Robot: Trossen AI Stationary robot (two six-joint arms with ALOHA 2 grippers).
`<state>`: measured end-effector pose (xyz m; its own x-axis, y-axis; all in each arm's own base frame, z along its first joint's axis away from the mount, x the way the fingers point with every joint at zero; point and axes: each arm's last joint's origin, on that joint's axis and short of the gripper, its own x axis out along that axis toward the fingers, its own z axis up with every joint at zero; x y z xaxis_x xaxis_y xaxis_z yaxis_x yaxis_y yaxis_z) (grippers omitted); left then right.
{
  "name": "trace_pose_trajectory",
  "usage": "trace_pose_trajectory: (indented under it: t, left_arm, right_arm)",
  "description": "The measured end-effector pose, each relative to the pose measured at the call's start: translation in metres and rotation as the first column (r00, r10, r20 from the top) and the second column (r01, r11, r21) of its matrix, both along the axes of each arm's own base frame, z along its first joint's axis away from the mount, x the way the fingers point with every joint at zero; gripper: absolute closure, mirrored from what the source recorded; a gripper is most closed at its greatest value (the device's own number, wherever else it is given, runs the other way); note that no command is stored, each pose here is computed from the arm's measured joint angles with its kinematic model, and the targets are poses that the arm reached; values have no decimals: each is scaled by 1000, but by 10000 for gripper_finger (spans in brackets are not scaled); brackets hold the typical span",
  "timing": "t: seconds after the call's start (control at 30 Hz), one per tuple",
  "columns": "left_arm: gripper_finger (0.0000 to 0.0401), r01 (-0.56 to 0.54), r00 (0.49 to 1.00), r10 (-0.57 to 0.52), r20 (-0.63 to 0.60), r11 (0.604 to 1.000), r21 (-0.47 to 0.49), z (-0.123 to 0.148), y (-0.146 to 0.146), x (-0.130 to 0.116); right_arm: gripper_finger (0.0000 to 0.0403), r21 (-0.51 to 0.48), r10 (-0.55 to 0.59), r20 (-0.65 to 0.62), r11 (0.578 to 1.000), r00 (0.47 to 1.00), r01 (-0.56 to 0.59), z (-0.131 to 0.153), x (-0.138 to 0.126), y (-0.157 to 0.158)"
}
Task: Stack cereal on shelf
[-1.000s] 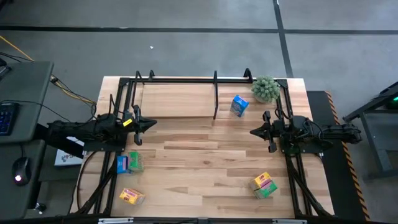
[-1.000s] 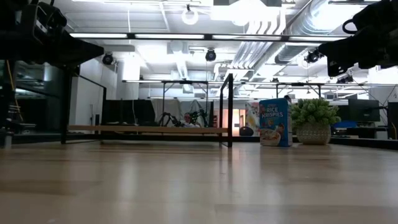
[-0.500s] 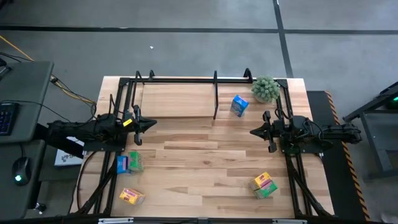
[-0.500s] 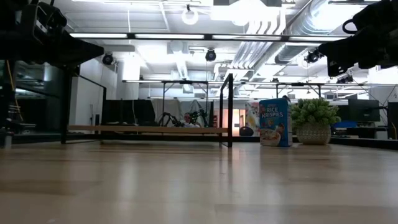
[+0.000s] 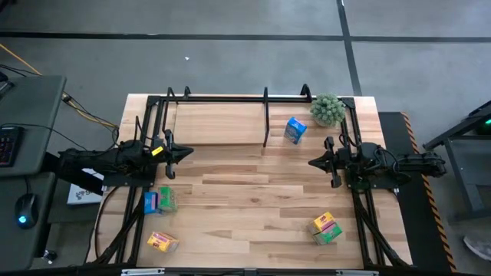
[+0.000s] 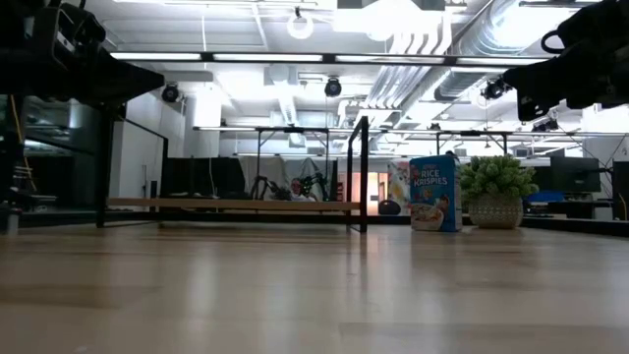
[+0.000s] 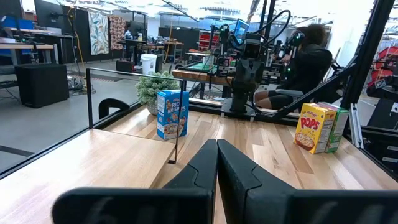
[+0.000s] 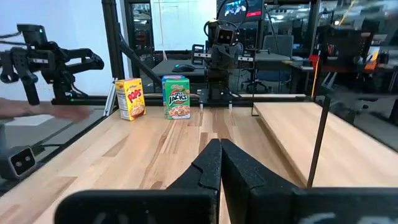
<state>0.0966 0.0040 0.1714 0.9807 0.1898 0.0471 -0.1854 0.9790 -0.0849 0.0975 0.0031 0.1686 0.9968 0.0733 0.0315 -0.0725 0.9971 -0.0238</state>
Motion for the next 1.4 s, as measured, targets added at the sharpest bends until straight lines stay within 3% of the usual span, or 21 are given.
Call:
trace_pose_trajectory:
  t: [0.1, 0.17, 0.27, 0.37, 0.43, 0.53, 0.6, 0.73, 0.9, 1.03, 1.2, 1.33, 1.4]
  left_arm:
    - [398, 0, 1000, 0, 0, 1000, 0, 0, 0, 0]
    - [398, 0, 1000, 0, 0, 1000, 0, 0, 0, 0]
    - [398, 0, 1000, 0, -1, 1000, 0, 0, 0, 0]
    - [398, 0, 1000, 0, 0, 1000, 0, 0, 0, 0]
    - [398, 0, 1000, 0, -1, 1000, 0, 0, 0, 0]
    - [398, 0, 1000, 0, 0, 1000, 0, 0, 0, 0]
    - [398, 0, 1000, 0, -1, 1000, 0, 0, 0, 0]
    - [398, 0, 1000, 0, 0, 1000, 0, 0, 0, 0]
    - [398, 0, 1000, 0, 0, 1000, 0, 0, 0, 0]
    - [398, 0, 1000, 0, 0, 1000, 0, 0, 0, 0]
    - [398, 0, 1000, 0, 0, 1000, 0, 0, 0, 0]
    - [398, 0, 1000, 0, 0, 1000, 0, 0, 0, 0]
    - [398, 0, 1000, 0, 0, 1000, 0, 0, 0, 0]
  right_arm:
    - [403, -16, -5, 77, 1000, 997, 6, 7, 0, 0]
    - [403, -9, -35, 230, 999, 973, 38, 22, -3, -1]
    - [403, 66, -97, 468, 995, 878, 75, 45, -13, -3]
    - [403, 133, -176, 571, 984, 802, 121, 56, -18, -5]
    - [402, 187, -285, 510, 958, 812, 219, 54, -12, -9]
    - [393, 328, -530, 338, 841, 778, 431, 50, -1, -16]
    - [375, 292, -603, 231, 791, 763, 537, 50, 8, -19]
    - [311, 222, -644, -19, 743, 765, 631, 54, 29, -26]
    - [226, 159, -698, -353, 612, 623, 775, 59, 51, -40]
    - [173, 118, -713, -480, 524, 510, 844, 70, 69, -55]
    - [137, 66, -630, -614, 559, 475, 826, 77, 93, -69]
    - [128, 38, -564, -687, 601, 458, 798, 73, 108, -77]
    - [128, -14, -564, -708, 612, 424, 791, 69, 113, -81]
